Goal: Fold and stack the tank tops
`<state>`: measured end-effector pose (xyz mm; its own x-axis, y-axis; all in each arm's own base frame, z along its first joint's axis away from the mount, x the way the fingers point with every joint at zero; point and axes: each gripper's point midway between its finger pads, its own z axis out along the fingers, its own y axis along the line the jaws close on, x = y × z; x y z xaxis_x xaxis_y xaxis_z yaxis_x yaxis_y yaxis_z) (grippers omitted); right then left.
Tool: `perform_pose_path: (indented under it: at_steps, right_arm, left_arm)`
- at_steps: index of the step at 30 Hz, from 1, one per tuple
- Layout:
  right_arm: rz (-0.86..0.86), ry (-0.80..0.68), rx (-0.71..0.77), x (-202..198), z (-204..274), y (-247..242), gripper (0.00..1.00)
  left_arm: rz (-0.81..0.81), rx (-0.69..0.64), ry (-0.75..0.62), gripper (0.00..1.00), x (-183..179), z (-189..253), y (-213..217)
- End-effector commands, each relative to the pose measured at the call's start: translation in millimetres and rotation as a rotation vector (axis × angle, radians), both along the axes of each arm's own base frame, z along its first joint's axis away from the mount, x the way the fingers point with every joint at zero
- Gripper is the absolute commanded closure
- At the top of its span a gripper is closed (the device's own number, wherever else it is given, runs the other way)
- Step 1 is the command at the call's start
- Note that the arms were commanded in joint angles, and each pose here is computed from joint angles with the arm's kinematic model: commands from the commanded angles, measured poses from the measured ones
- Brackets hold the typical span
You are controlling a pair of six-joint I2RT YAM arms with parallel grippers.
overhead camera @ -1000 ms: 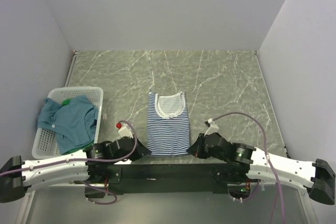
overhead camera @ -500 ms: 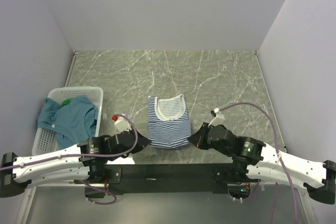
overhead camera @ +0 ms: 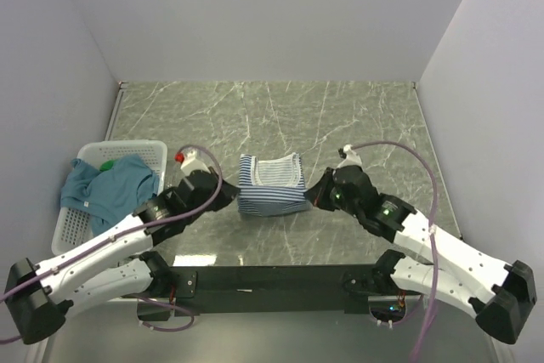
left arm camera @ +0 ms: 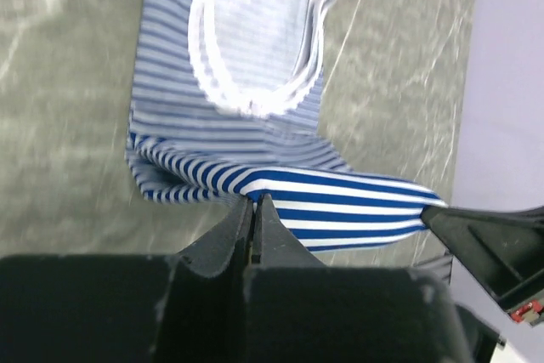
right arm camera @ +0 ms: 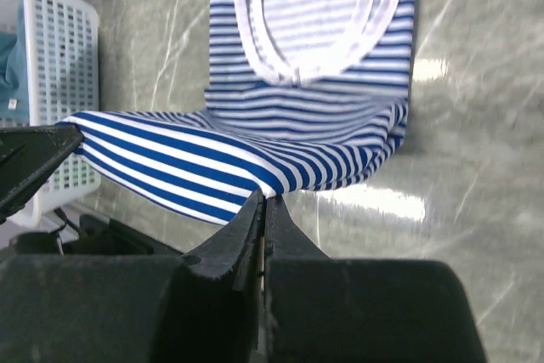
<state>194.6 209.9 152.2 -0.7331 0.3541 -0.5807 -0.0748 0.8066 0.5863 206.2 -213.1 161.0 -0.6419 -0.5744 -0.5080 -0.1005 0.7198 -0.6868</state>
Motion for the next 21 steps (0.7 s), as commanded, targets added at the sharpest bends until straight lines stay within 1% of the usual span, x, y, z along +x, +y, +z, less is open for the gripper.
perform_pose_path:
  at_steps: [1, 2, 3, 4, 5, 6, 7, 8, 9, 10, 11, 12, 13, 14, 15, 16, 17, 18, 19, 20, 21]
  right_arm:
    - [0.042, -0.082, 0.026, 27, 29, 11, 1.0]
    - [0.056, -0.082, 0.025, 31, 29, 12, 1.0]
    - [0.031, -0.093, 0.031, 43, 34, 8, 1.0]
    - [0.027, -0.076, 0.018, 51, 28, 9, 1.0]
    - [0.049, -0.068, 0.023, 54, 27, 11, 1.0]
    - [0.02, -0.082, 0.029, 68, 32, 5, 1.0]
    - [0.016, -0.061, 0.018, 76, 24, 5, 1.0]
    - [0.021, -0.054, 0.014, 83, 22, 4, 1.0]
    - [0.034, -0.056, 0.029, 91, 27, 6, 1.0]
    - [0.012, -0.017, 0.011, 104, 13, 1, 1.0]
    - [0.012, -0.01, 0.006, 111, 10, 1, 1.0]
    - [0.032, -0.014, 0.03, 120, 15, 5, 1.0]
    - [0.016, 0.03, 0.016, 133, -1, 1, 1.0]
    - [0.011, 0.042, 0.014, 141, -6, 1, 1.0]
    - [0.01, 0.026, 0.024, 155, 1, 3, 1.0]
    - [0.021, 0.076, 0.012, 163, -19, 6, 0.98]
    - [0.016, 0.088, 0.004, 173, -25, 2, 0.95]
    - [0.016, 0.072, 0.008, 187, -21, 5, 0.93]
    - [0.018, 0.116, -0.007, 196, -41, 6, 0.88]
    - [0.005, 0.126, -0.015, 207, -47, 0, 0.81]
    - [0.0, 0.113, -0.012, 221, -43, 1, 0.78]
  left_arm:
    - [-0.052, -0.023, -0.092, 0.99, 30, 33, -10]
    - [-0.047, -0.023, -0.1, 0.99, 38, 38, -10]
    - [-0.03, -0.021, -0.12, 0.99, 50, 43, -5]
    - [-0.046, -0.012, -0.098, 0.99, 56, 36, -9]
    - [-0.045, -0.019, -0.111, 1.0, 65, 43, -10]
    - [-0.018, -0.014, -0.116, 0.99, 78, 44, -3]
    - [-0.037, 0.001, -0.092, 0.99, 86, 35, -5]
    - [-0.035, -0.006, -0.098, 1.0, 95, 39, -5]
    - [-0.006, -0.004, -0.096, 1.0, 109, 37, 4]
    - [-0.001, 0.008, -0.071, 0.99, 120, 25, 5]
    - [-0.01, -0.009, -0.07, 0.99, 129, 27, 3]
    - [0.001, -0.011, -0.066, 0.99, 142, 24, 11]
    - [0.009, 0.003, -0.03, 1.0, 154, 7, 11]
    - [0.014, -0.001, -0.043, 1.0, 166, 11, 10]
    - [0.008, -0.007, -0.038, 0.99, 176, 7, 12]
    - [0.008, 0.017, 0.006, 1.0, 186, -15, 13]
    - [0.003, 0.004, -0.028, 0.99, 202, -6, 9]
    - [-0.003, 0.0, -0.022, 0.99, 210, -12, 10]
    - [-0.011, 0.008, 0.011, 0.98, 219, -33, 9]
    - [-0.016, -0.004, -0.007, 0.97, 232, -29, 8]
    - [-0.007, -0.016, -0.026, 0.96, 245, -30, 12]
